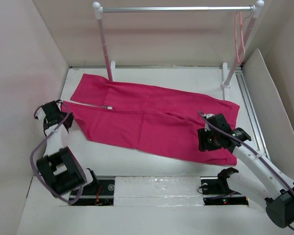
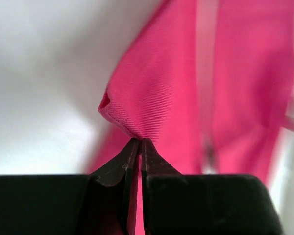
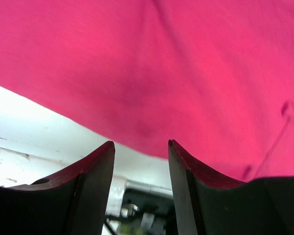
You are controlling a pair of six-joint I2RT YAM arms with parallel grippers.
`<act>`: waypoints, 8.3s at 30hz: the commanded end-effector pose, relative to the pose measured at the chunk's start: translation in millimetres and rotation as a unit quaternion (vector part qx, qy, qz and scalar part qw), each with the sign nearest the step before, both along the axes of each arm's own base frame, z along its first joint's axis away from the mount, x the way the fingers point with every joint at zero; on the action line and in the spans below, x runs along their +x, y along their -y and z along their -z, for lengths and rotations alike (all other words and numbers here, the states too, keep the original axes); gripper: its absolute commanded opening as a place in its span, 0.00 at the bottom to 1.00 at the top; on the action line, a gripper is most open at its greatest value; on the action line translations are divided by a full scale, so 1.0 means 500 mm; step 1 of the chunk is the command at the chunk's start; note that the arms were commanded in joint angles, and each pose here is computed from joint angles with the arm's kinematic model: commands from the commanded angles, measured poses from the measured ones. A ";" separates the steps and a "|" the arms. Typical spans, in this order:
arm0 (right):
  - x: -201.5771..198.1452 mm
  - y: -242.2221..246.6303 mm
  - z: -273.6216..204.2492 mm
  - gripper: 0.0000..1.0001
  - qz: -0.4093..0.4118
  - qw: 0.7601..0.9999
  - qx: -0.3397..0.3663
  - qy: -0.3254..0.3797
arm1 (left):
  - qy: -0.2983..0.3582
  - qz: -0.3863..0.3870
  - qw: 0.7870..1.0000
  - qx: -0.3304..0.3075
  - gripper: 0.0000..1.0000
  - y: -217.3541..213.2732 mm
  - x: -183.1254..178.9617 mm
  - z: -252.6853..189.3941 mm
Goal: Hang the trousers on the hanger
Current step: Fold the trousers at the center of the board.
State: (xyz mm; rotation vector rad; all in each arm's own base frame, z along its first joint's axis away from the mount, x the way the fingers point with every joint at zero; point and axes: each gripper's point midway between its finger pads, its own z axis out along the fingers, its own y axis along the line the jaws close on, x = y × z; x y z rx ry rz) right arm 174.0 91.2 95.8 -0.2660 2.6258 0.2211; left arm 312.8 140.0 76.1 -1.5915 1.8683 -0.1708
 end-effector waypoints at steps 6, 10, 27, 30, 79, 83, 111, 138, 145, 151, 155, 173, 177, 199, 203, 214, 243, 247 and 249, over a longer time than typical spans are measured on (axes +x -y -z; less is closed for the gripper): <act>-0.040 0.125 -0.001 0.53 0.259 0.961 -0.050 -0.086 | 0.184 0.077 0.980 0.008 0.00 0.136 0.042 -0.259; -0.012 0.167 0.011 0.54 0.358 0.928 -0.072 -0.081 | 0.205 0.154 0.966 -0.021 0.00 0.243 0.056 -0.291; -0.110 0.083 0.117 0.59 0.585 0.785 0.015 -0.203 | 0.162 0.213 0.963 -0.030 0.00 0.317 0.038 -0.235; -0.108 0.081 0.119 0.59 0.591 0.782 0.010 -0.198 | 0.169 0.196 0.966 -0.023 0.00 0.300 0.051 -0.239; -0.060 -0.062 0.123 0.71 0.589 0.804 0.044 -0.068 | 0.159 0.180 0.970 -0.022 0.00 0.266 0.116 -0.252; -0.052 -0.097 0.145 0.70 0.595 0.797 0.065 -0.081 | 0.155 0.174 0.972 -0.016 0.00 0.259 0.117 -0.248; 0.046 0.087 -0.043 0.00 0.250 0.960 -0.104 0.070 | 0.096 0.039 0.982 0.159 0.00 0.081 0.164 -0.359; 0.604 0.243 -0.216 0.00 0.073 0.949 -0.232 0.199 | 0.052 -0.001 0.960 0.276 0.00 -0.060 0.472 -0.353; 0.658 0.231 -0.151 0.71 0.100 0.944 -0.260 0.178 | 0.059 0.026 0.959 0.276 0.00 -0.065 0.571 -0.293; 0.590 0.087 -0.195 0.95 0.028 0.952 -0.229 0.202 | 0.104 0.088 0.950 0.279 0.30 -0.040 0.651 -0.281; 0.479 -0.020 -0.196 0.92 -0.040 0.962 -0.168 0.213 | 0.065 0.108 0.945 0.300 0.99 -0.055 0.622 -0.262; 0.292 -0.077 -0.136 0.37 -0.088 0.970 -0.071 0.214 | 0.005 0.050 0.993 0.110 0.59 -0.023 0.278 -0.072; 0.285 -0.084 -0.121 0.42 -0.098 0.971 -0.064 0.208 | -0.010 0.071 0.993 0.097 0.61 -0.013 0.284 -0.050; 0.283 -0.114 -0.134 0.43 -0.110 0.972 -0.066 0.196 | -0.052 0.094 0.993 0.054 0.37 -0.032 0.390 0.027; 0.276 -0.117 -0.134 0.43 -0.108 0.973 -0.066 0.194 | -0.042 0.097 0.993 0.055 0.33 -0.036 0.412 0.032; 0.273 -0.148 -0.095 0.43 -0.134 0.973 -0.060 0.179 | -0.072 0.099 0.984 0.131 0.00 -0.050 0.350 -0.059; 0.231 -0.113 -0.076 0.00 -0.131 0.976 -0.050 0.165 | -0.114 0.103 0.984 0.088 0.68 -0.031 0.257 0.026; 0.230 -0.068 -0.085 0.36 -0.089 0.982 -0.037 0.163 | -0.102 0.106 0.988 0.051 0.68 -0.011 0.277 0.065; 0.232 -0.025 -0.090 0.64 -0.046 0.985 -0.031 0.164 | -0.102 0.104 0.989 0.037 0.68 -0.006 0.286 0.088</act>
